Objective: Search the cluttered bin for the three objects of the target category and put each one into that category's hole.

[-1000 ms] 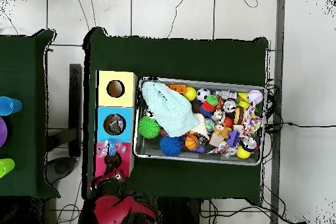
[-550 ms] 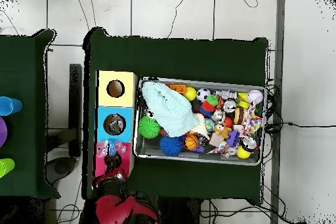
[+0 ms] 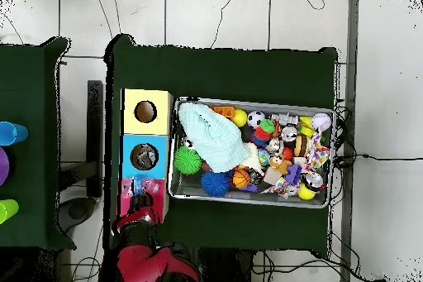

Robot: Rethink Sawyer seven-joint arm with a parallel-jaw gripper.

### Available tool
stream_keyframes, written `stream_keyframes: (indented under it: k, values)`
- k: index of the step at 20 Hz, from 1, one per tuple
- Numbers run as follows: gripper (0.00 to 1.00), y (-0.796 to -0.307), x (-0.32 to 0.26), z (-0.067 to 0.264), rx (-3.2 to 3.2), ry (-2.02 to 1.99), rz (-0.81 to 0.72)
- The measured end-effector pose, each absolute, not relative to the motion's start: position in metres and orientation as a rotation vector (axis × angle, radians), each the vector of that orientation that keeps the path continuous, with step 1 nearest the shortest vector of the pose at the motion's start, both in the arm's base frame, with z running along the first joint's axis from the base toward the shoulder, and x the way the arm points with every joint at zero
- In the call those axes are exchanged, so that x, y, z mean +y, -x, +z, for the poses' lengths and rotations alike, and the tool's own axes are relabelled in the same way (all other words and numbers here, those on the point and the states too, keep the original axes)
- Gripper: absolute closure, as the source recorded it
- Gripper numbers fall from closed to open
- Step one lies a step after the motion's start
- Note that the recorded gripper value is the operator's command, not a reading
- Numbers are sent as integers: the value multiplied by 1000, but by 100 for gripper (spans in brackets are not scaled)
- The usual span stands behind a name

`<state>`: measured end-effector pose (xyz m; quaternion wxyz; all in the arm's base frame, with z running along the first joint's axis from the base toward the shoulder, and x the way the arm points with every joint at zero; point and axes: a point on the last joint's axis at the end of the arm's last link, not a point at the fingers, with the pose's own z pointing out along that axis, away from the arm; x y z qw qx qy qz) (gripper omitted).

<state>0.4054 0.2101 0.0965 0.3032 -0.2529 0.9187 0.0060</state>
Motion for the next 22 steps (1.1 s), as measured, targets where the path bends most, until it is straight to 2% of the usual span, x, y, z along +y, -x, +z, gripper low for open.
stream_keyframes:
  k: [22]
  values:
    - [100, -408, 207, 91, 2394, 652, 24]
